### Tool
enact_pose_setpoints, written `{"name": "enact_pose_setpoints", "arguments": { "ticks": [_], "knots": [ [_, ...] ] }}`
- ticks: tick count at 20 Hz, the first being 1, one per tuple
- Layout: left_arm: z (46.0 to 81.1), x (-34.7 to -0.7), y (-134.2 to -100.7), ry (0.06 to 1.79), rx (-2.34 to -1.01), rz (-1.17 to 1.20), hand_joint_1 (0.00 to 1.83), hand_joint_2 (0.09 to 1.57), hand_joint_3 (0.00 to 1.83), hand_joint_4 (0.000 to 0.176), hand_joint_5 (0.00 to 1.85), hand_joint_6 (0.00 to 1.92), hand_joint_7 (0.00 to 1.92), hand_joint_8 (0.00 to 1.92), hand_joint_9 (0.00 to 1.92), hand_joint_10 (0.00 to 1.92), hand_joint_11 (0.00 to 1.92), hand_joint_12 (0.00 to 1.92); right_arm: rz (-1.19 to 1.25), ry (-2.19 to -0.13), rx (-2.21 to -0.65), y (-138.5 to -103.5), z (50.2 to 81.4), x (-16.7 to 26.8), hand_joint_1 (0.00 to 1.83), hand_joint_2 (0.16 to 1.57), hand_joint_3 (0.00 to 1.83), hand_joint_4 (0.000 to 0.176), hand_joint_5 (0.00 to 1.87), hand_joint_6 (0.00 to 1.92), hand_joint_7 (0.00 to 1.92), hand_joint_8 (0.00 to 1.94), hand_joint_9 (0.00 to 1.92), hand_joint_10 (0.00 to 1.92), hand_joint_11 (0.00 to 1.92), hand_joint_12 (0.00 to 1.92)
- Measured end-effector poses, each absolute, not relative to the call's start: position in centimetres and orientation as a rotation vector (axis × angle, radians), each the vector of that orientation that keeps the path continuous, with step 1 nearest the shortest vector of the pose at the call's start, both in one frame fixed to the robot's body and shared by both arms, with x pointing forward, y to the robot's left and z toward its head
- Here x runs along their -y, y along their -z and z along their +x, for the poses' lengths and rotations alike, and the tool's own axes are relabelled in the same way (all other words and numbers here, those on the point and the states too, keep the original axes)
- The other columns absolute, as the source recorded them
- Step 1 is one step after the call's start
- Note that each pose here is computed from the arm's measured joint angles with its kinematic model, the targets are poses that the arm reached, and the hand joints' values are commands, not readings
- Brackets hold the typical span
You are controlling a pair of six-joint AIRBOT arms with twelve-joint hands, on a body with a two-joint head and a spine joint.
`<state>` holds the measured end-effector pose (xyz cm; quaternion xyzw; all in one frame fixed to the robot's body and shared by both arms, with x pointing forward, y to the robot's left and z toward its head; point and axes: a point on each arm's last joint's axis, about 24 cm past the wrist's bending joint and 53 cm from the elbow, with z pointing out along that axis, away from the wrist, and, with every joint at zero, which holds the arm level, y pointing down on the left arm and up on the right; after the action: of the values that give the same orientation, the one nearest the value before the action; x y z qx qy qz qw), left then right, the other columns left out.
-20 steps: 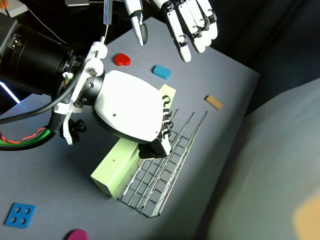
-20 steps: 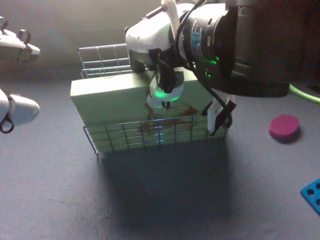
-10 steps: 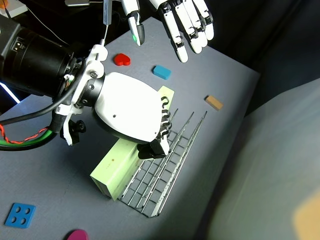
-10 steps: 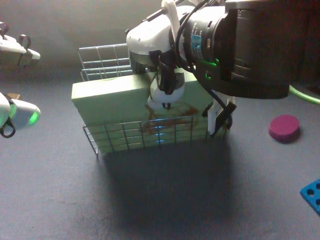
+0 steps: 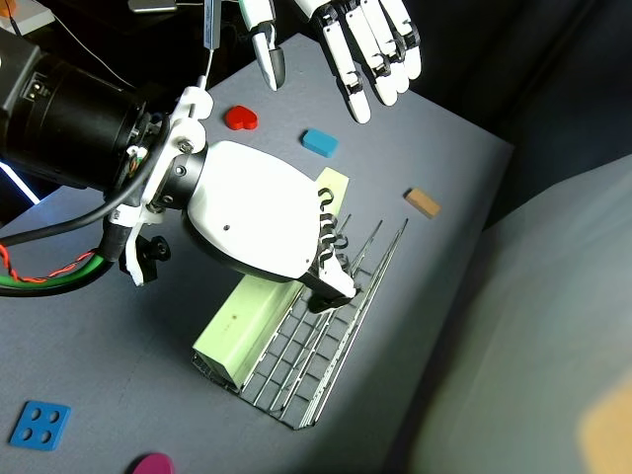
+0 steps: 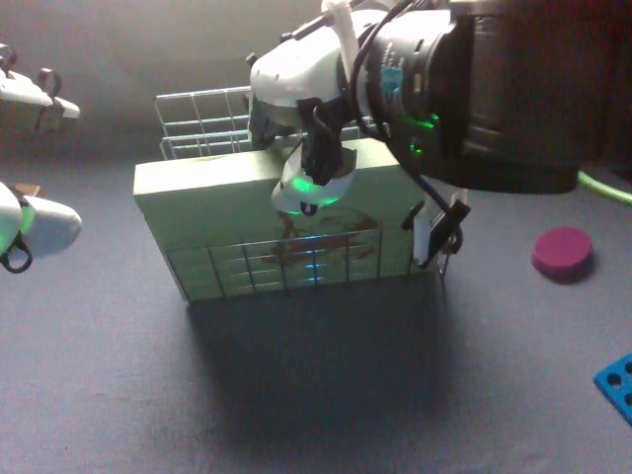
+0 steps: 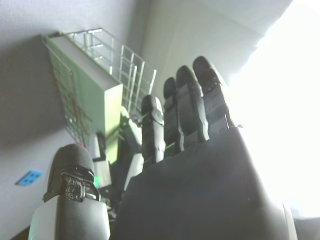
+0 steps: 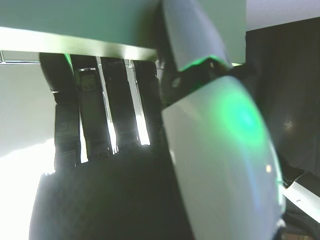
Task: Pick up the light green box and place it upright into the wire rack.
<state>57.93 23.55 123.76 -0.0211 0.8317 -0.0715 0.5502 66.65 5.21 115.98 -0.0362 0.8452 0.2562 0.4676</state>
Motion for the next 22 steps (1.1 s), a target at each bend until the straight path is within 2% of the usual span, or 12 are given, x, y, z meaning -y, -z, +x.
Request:
{"name": "enact_pose_setpoints", "arguments": {
  "ticks": [3, 6, 10, 13, 15, 16, 17, 18, 19, 20, 21, 22],
  "knots": [
    [57.9, -23.5, -123.7, 0.172, -1.97, -0.05, 0.16, 1.24, 0.0, 0.099, 0.23, 0.0, 0.19, 0.0, 0.19, 0.0, 0.0, 0.45, -0.082, -0.648, -2.035, -118.5, 66.0, -4.1, 0.73, 1.04, 0.0, 0.0, 0.34, 0.0, 0.34, 0.0, 0.3, 0.0, 0.0, 0.96],
    [57.6, -23.0, -123.8, 0.176, -1.968, -0.037, 0.16, 1.24, 0.0, 0.099, 0.23, 0.0, 0.19, 0.0, 0.18, 0.0, 0.0, 0.46, -0.089, -0.664, -1.966, -122.0, 64.2, -2.2, 0.66, 1.0, 0.0, 0.0, 0.29, 0.0, 0.34, 0.0, 0.29, 0.0, 0.0, 0.94],
    [57.2, -22.1, -123.8, 0.206, -1.967, -0.039, 0.16, 1.24, 0.0, 0.097, 0.23, 0.0, 0.19, 0.0, 0.18, 0.0, 0.0, 0.46, -0.08, -0.665, -1.877, -125.8, 61.5, 1.0, 0.64, 0.99, 0.0, 0.0, 0.28, 0.0, 0.34, 0.0, 0.28, 0.0, 0.0, 0.98],
    [56.9, -21.6, -123.9, 0.212, -1.963, -0.027, 0.16, 1.24, 0.0, 0.098, 0.23, 0.0, 0.19, 0.0, 0.19, 0.0, 0.0, 0.49, -0.084, -0.647, -1.873, -126.3, 59.6, 3.0, 0.65, 0.99, 0.0, 0.0, 0.31, 0.01, 0.34, 0.0, 0.29, 0.0, 0.0, 0.99],
    [56.6, -20.7, -124.0, 0.228, -1.961, -0.009, 0.19, 1.23, 0.0, 0.097, 0.28, 0.01, 0.23, 0.01, 0.23, 0.01, 0.0, 0.64, -0.085, -0.656, -1.904, -125.6, 57.8, 3.5, 0.65, 1.03, 0.0, 0.0, 0.49, 0.03, 0.55, 0.03, 0.54, 0.08, 0.14, 1.21],
    [56.6, -20.3, -124.1, 0.237, -1.96, -0.002, 0.22, 1.23, 0.0, 0.087, 0.35, 0.01, 0.31, 0.01, 0.34, 0.02, 0.0, 0.83, -0.095, -0.661, -1.906, -125.5, 56.9, 3.5, 0.67, 1.07, 0.0, 0.0, 0.71, 0.02, 0.76, 0.06, 0.64, 0.44, 0.3, 1.34],
    [56.6, -19.9, -124.1, 0.24, -1.96, 0.007, 0.27, 1.22, 0.0, 0.059, 0.48, 0.01, 0.46, 0.02, 0.49, 0.05, 0.06, 0.97, -0.101, -0.665, -1.907, -125.4, 56.1, 3.7, 0.69, 1.09, 0.0, 0.0, 0.9, 0.15, 0.86, 0.31, 0.63, 0.95, 0.48, 1.49],
    [56.6, -19.2, -124.2, 0.25, -1.957, 0.025, 0.34, 1.22, 0.0, 0.024, 0.65, 0.03, 0.63, 0.04, 0.65, 0.09, 0.19, 1.0, -0.109, -0.665, -1.912, -124.9, 55.4, 3.9, 0.7, 1.11, 0.0, 0.0, 0.86, 0.65, 0.83, 0.73, 0.67, 1.29, 0.65, 1.63],
    [56.6, -18.9, -124.3, 0.256, -1.956, 0.032, 0.41, 1.21, 0.0, 0.0, 0.83, 0.07, 0.83, 0.12, 0.84, 0.21, 0.38, 1.0, -0.106, -0.659, -1.927, -124.3, 54.9, 4.2, 0.72, 1.13, 0.0, 0.0, 0.79, 1.16, 0.79, 1.12, 0.75, 1.53, 0.8, 1.76],
    [56.6, -18.5, -124.4, 0.265, -1.954, 0.042, 0.52, 1.16, 0.03, 0.0, 0.98, 0.38, 0.93, 0.52, 0.82, 0.93, 0.59, 1.19, -0.09, -0.656, -1.958, -123.2, 54.2, 4.6, 0.74, 1.15, 0.01, 0.0, 0.75, 1.59, 0.79, 1.55, 0.93, 1.83, 1.08, 1.89],
    [56.5, -17.9, -124.4, 0.275, -1.954, 0.05, 0.62, 1.14, 0.01, 0.0, 0.83, 1.14, 0.8, 1.23, 0.81, 1.5, 0.77, 1.54, -0.064, -0.658, -1.998, -122.0, 53.4, 5.1, 0.76, 1.16, 0.0, 0.0, 0.74, 1.81, 0.8, 1.83, 1.07, 1.9, 1.3, 1.91],
    [56.4, -17.8, -124.4, 0.28, -1.955, 0.05, 0.68, 1.15, 0.01, 0.0, 0.74, 1.64, 0.77, 1.65, 0.85, 1.84, 0.88, 1.84, -0.06, -0.656, -2.007, -121.7, 53.2, 5.2, 0.78, 1.16, 0.0, 0.0, 0.78, 1.9, 0.89, 1.92, 1.21, 1.92, 1.48, 1.92]
  ]
}}
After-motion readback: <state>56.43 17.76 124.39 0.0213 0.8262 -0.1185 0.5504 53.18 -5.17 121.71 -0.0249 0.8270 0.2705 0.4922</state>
